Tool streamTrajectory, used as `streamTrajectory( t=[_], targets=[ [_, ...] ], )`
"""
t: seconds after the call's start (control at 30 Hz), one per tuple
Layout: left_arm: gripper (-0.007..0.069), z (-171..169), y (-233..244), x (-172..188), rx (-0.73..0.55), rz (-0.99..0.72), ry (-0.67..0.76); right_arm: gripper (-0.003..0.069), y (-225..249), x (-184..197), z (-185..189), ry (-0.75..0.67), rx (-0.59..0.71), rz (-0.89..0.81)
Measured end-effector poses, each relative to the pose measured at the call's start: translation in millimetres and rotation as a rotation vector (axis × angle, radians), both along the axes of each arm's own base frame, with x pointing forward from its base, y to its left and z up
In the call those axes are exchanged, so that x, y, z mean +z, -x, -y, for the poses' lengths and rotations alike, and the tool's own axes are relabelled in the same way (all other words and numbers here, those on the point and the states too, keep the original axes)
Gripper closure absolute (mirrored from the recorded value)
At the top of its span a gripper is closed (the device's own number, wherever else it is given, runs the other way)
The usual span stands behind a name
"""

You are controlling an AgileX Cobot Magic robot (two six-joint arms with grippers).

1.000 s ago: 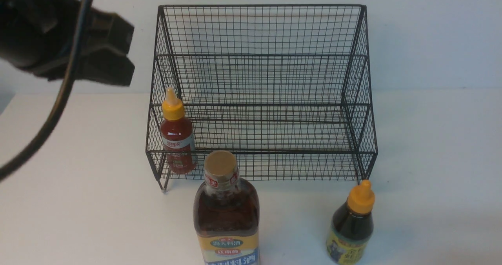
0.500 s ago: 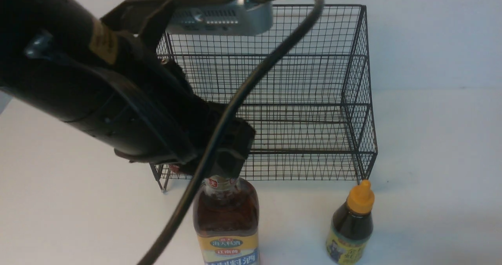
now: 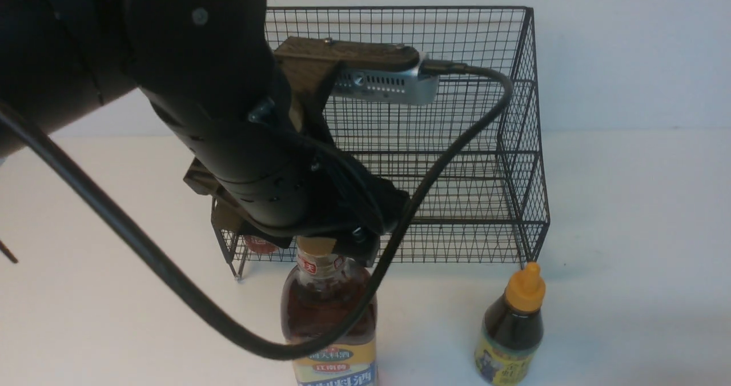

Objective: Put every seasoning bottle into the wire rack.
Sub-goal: Use the left arm to grab the condiment bottle closest to it, then use the left arm to put the condiment bottle back on the shelf

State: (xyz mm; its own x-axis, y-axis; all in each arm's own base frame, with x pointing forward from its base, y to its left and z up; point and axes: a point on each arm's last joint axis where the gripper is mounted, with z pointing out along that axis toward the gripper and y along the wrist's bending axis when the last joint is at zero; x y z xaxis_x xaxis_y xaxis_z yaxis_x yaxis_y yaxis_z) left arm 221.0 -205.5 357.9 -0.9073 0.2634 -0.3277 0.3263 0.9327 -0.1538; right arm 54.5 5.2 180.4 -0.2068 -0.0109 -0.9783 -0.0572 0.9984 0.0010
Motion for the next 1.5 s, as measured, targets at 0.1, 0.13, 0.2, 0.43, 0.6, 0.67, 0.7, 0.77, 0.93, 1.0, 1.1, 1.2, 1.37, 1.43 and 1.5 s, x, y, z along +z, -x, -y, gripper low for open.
streamTrajectory(
  t=[0.1,0.13,0.2,0.43,0.6,0.67,0.7,0.77,0.93,1.0,1.1,1.2,1.37,1.43,1.5],
  targets=[
    [0.0181,2,-2,-4,-0.003,-0.009,-0.01,0.0666,0,0,0,0.0,0.0,0.0],
    [0.0239,3,-3,-5,-0.004,-0.011,-0.013,0.0666,0,0,0,0.001,0.0,0.0],
    [0.0318,3,-3,-5,-0.01,-0.006,-0.011,0.0666,0,0,0,0.001,0.0,0.0],
    [0.0315,4,-4,1,-0.053,0.011,-0.017,0.0666,0,0,0,0.001,0.0,0.0],
    [0.0315,0,0,21,-0.052,0.057,0.013,0.0666,0,0,0,0.001,0.0,0.0],
    [0.0315,-4,3,28,-0.052,0.077,0.029,0.0666,0,0,0,0.001,0.0,0.0],
    [0.0315,-5,4,31,-0.051,0.084,0.034,0.0666,0,0,0,0.001,0.0,0.0],
    [0.0315,-7,6,35,-0.051,0.095,0.043,0.0666,0,0,0,0.001,0.0,0.0],
    [0.0315,-12,9,48,-0.046,0.138,0.048,0.0666,0,0,0,0.001,0.0,0.0],
    [0.0315,-14,8,58,-0.043,0.173,0.057,0.0666,0,0,0,0.001,0.0,0.0],
    [0.0315,-16,8,82,-0.034,0.253,0.098,0.0666,0,0,0,0.001,0.0,0.0],
    [0.0315,-20,10,108,-0.024,0.333,0.148,0.0666,0,0,0,0.001,0.0,0.0],
    [0.0315,-26,11,138,0.011,0.435,0.195,0.0666,0,0,0,0.001,0.0,0.0],
    [0.0315,-28,10,146,0.026,0.47,0.197,0.0666,0,0,0,0.001,0.0,0.0],
    [0.0315,-31,10,152,0.041,0.496,0.2,0.0666,0,0,0,0.001,0.0,0.0]
  ],
)
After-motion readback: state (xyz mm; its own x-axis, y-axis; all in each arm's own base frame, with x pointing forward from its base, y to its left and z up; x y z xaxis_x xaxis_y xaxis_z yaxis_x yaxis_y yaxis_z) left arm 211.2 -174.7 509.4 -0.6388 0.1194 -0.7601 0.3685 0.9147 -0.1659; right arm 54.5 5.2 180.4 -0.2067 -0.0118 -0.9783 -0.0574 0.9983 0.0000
